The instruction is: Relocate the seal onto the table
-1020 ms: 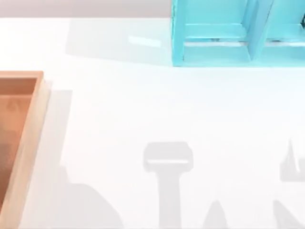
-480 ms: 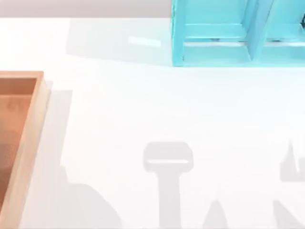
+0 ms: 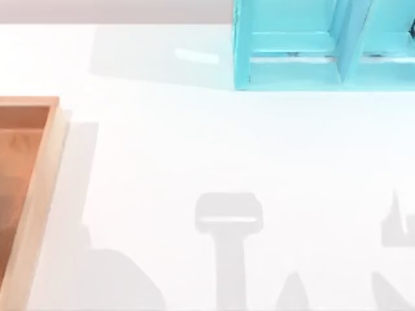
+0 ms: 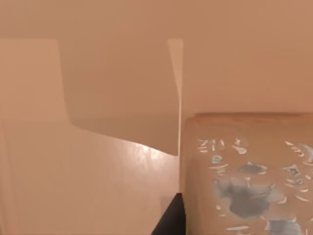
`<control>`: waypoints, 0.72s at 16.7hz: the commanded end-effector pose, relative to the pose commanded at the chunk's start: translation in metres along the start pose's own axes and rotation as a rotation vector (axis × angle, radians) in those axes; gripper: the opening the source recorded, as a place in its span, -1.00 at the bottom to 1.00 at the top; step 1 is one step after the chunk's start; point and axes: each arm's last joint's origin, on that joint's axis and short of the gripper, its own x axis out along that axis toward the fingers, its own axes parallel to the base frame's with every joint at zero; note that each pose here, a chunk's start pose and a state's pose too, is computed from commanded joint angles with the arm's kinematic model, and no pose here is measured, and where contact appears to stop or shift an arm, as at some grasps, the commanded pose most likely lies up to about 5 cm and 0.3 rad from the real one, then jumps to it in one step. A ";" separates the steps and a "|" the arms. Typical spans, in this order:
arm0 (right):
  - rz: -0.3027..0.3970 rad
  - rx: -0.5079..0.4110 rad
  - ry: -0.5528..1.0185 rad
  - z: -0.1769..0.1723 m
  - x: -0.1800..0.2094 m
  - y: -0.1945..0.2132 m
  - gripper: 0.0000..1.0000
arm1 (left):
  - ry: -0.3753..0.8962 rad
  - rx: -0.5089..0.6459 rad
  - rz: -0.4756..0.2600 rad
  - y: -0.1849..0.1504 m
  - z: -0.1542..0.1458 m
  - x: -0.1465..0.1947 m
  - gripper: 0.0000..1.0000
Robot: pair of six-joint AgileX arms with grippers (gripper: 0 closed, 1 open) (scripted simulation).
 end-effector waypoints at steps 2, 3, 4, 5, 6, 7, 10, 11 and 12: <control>0.000 0.000 0.000 0.000 0.000 0.000 1.00 | 0.000 0.000 0.000 0.000 0.000 0.000 -1.00; 0.000 0.000 0.000 0.000 0.000 0.000 1.00 | 0.000 0.000 0.000 0.000 0.000 0.000 -1.00; 0.000 0.000 0.000 0.000 0.000 0.000 1.00 | 0.000 0.000 0.000 0.000 0.000 0.000 -1.00; 0.000 0.000 0.000 0.000 0.000 0.000 1.00 | 0.000 0.000 0.000 0.000 0.000 0.000 -1.00; 0.000 0.000 0.000 0.000 0.000 0.000 1.00 | 0.000 0.000 0.000 0.000 0.000 0.000 -1.00; 0.000 0.000 0.000 0.000 0.000 0.000 1.00 | -0.002 0.002 0.000 0.000 0.000 -0.001 -1.00; 0.000 0.000 0.000 0.000 0.000 0.000 1.00 | -0.006 -0.009 -0.001 0.001 0.002 -0.008 -1.00; 0.000 0.000 0.000 0.000 0.000 0.000 1.00 | -0.009 -0.022 -0.002 0.003 0.004 -0.014 -1.00; 0.000 0.000 0.000 0.000 0.000 0.000 1.00 | -0.013 -0.036 -0.004 0.005 0.006 -0.021 -1.00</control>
